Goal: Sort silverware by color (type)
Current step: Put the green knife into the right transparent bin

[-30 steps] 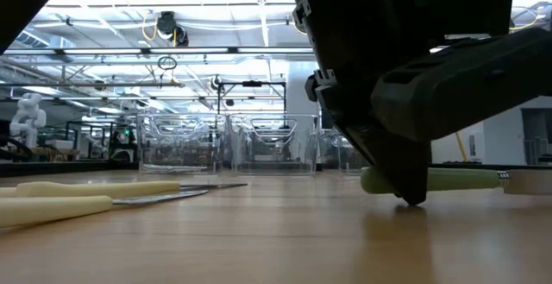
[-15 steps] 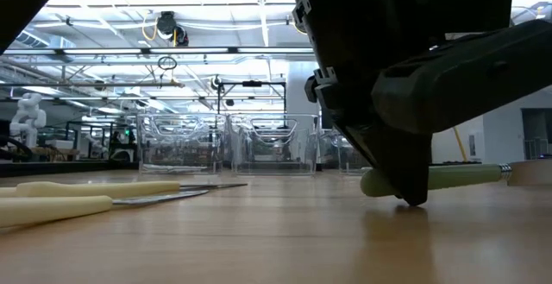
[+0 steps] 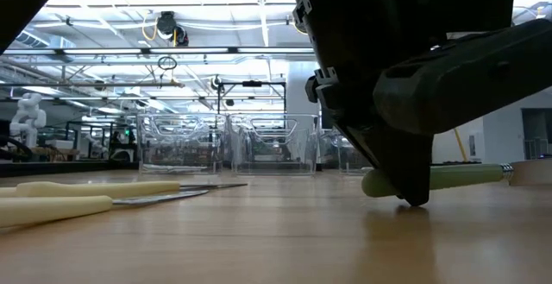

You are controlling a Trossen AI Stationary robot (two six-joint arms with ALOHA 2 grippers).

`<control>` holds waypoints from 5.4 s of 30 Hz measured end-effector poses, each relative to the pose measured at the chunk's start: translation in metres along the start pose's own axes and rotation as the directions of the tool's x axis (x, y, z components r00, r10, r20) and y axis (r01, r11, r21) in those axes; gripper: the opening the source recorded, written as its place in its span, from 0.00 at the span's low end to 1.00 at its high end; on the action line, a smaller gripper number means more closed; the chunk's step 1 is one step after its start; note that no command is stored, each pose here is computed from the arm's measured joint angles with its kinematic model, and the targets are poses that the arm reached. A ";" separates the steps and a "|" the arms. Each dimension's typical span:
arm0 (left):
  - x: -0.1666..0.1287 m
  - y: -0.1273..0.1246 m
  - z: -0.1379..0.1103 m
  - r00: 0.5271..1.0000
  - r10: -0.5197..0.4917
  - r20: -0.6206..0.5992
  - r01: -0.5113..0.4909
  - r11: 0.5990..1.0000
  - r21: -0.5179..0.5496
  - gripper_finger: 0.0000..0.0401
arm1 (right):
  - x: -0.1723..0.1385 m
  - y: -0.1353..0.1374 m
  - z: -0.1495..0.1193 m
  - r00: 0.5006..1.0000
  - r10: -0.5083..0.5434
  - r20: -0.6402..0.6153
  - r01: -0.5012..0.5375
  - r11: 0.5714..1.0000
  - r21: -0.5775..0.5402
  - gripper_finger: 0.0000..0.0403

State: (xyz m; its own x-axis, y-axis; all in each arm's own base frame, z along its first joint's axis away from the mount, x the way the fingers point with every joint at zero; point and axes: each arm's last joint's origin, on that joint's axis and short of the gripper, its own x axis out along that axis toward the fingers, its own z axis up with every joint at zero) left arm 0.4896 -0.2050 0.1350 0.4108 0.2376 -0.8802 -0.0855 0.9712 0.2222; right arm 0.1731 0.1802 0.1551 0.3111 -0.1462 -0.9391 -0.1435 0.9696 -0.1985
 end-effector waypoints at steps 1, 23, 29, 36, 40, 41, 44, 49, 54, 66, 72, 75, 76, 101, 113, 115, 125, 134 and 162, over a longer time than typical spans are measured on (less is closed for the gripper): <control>0.000 0.000 0.000 1.000 0.000 0.000 0.000 1.000 0.000 0.09 | 0.000 0.000 0.000 1.000 0.000 0.000 0.000 1.000 0.000 0.01; -0.004 0.005 0.003 1.000 -0.002 0.006 0.002 1.000 0.028 0.09 | -0.026 -0.001 0.013 0.998 -0.025 -0.066 0.019 0.996 -0.089 0.01; -0.014 0.021 0.005 0.999 0.033 -0.032 -0.032 0.998 0.046 0.09 | -0.046 -0.010 0.023 0.990 -0.113 -0.081 0.097 0.980 -0.174 0.02; -0.035 0.039 0.012 0.998 0.056 -0.028 -0.055 0.997 0.051 0.09 | -0.061 -0.018 0.029 0.978 -0.191 -0.084 0.174 0.968 -0.180 0.04; -0.040 0.044 0.012 0.997 0.069 -0.046 -0.067 0.997 0.048 0.09 | -0.067 -0.019 0.026 0.968 -0.232 -0.099 0.213 0.961 -0.178 0.12; -0.040 0.045 0.012 0.997 0.068 -0.045 -0.067 0.997 0.037 0.09 | -0.069 -0.019 0.026 0.965 -0.245 -0.094 0.227 0.959 -0.169 0.14; -0.040 0.045 0.010 0.995 0.077 -0.069 -0.076 0.997 0.017 0.09 | -0.073 -0.019 0.022 0.951 -0.297 -0.088 0.282 0.948 -0.146 0.21; -0.040 0.047 0.008 0.991 0.109 -0.083 -0.115 0.991 -0.062 0.09 | -0.080 -0.016 0.013 0.913 -0.409 -0.003 0.408 0.912 -0.047 0.30; -0.052 0.056 0.002 0.971 0.204 -0.124 -0.224 0.958 -0.177 0.09 | -0.088 -0.004 0.005 0.863 -0.472 0.180 0.471 0.881 0.051 0.33; -0.108 0.058 0.017 0.884 0.433 0.176 -0.339 0.853 -0.397 0.09 | -0.095 0.020 0.013 0.538 -0.542 0.645 0.464 0.830 0.310 0.32; -0.120 0.048 0.023 0.746 0.587 0.315 -0.422 0.783 -0.458 0.09 | -0.092 0.010 0.014 0.343 -0.620 0.706 0.462 0.766 0.448 0.32; -0.124 0.043 0.024 0.696 0.626 0.352 -0.449 0.762 -0.467 0.09 | -0.088 0.000 0.019 0.340 -0.651 0.679 0.441 0.748 0.496 0.32; -0.125 0.041 0.024 0.687 0.629 0.363 -0.455 0.763 -0.460 0.09 | -0.087 -0.001 0.021 0.340 -0.659 0.671 0.436 0.743 0.508 0.32; -0.197 -0.008 0.009 0.558 0.636 0.534 -0.451 0.772 -0.448 0.09 | -0.149 -0.054 0.036 0.669 -0.489 0.559 0.475 0.861 0.184 0.30; -0.201 -0.014 0.005 0.550 0.634 0.543 -0.432 0.773 -0.465 0.09 | -0.130 -0.039 0.055 0.357 -0.080 0.931 0.119 0.992 0.040 0.21; -0.202 -0.017 0.004 0.553 0.627 0.549 -0.424 0.778 -0.463 0.09 | -0.125 -0.042 0.055 0.277 -0.062 0.959 0.088 0.995 0.039 0.21; -0.198 -0.017 0.007 0.639 0.534 0.554 -0.344 0.842 -0.415 0.09 | -0.100 -0.046 0.057 0.166 0.033 0.986 -0.016 0.999 -0.030 0.27; -0.190 -0.016 0.009 0.648 0.530 0.547 -0.331 0.843 -0.425 0.09 | -0.091 -0.054 0.068 0.130 -0.035 0.991 -0.039 0.998 0.040 0.36; -0.185 -0.014 0.012 0.690 0.483 0.538 -0.293 0.867 -0.403 0.09 | -0.086 -0.057 0.071 0.143 -0.027 0.989 -0.023 0.999 0.030 0.33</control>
State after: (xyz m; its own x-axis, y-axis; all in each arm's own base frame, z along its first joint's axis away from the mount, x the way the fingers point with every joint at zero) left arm 0.4257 -0.2623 0.2994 0.7308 0.6249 -0.2745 -0.5602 0.7789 0.2819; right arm 0.2212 0.1518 0.2675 0.9777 0.1476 0.1492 -0.1220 0.9782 -0.1682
